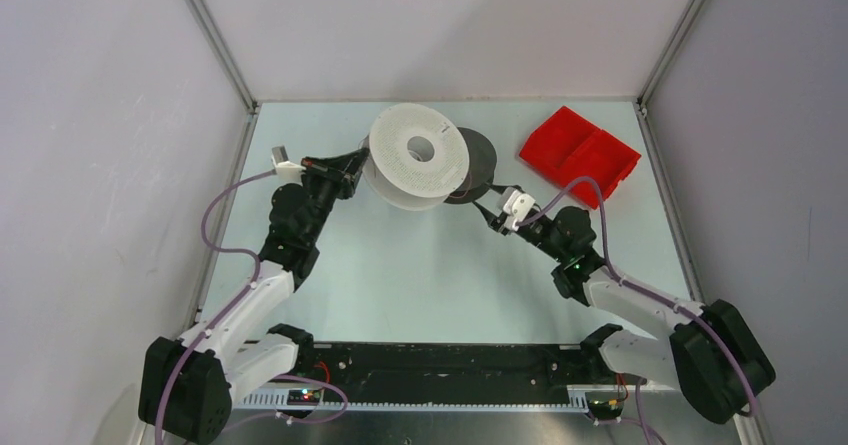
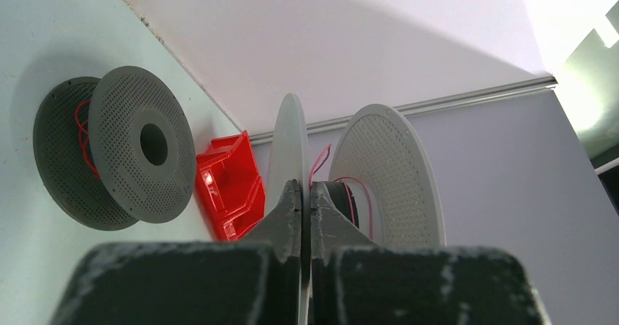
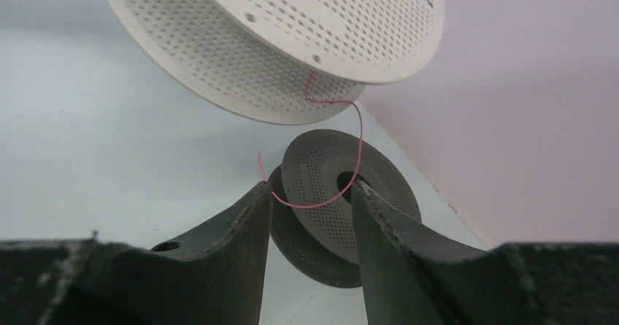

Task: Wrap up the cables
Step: Wrap the cable around the cable reel.

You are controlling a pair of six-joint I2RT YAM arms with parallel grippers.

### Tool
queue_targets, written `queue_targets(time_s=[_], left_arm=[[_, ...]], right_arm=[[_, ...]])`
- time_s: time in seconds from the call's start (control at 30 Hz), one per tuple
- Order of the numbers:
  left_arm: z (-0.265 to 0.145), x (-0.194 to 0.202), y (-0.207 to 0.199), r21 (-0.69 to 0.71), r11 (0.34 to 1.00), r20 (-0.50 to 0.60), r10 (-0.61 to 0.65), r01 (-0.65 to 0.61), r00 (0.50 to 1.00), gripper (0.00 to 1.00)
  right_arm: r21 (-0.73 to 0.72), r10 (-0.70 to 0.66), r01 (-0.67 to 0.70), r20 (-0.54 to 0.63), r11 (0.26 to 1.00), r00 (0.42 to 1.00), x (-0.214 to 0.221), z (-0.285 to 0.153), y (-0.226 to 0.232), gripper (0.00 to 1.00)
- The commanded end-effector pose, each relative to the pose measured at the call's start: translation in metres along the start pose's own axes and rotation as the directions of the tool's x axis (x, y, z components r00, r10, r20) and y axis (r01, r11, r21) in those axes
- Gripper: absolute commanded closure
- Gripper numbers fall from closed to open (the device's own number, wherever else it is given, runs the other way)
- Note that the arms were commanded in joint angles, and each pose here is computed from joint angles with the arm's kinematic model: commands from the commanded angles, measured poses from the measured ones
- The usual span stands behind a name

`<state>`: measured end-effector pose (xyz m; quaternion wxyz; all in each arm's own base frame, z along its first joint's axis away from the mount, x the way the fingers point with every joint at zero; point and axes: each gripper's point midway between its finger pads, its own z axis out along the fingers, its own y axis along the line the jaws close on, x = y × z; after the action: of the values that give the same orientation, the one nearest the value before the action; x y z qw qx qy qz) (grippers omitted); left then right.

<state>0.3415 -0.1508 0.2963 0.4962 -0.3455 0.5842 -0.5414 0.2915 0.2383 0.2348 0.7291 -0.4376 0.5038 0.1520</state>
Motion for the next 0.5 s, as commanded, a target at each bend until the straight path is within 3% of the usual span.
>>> queue_targets(time_s=[0.0, 0.47], left_arm=[[-0.007, -0.008, -0.053, 0.157, 0.987, 0.004, -0.034, 0.033, 0.999, 1.00], [-0.012, -0.001, -0.064, 0.188, 0.982, -0.040, -0.024, 0.031, 0.999, 1.00]], right_arm=[[0.030, 0.101, -0.105, 0.111, 0.994, 0.989, -0.015, 0.013, -0.022, 0.50], [-0.109, 0.427, -0.415, 0.130, 0.903, 0.895, 0.016, 0.043, -0.032, 0.45]])
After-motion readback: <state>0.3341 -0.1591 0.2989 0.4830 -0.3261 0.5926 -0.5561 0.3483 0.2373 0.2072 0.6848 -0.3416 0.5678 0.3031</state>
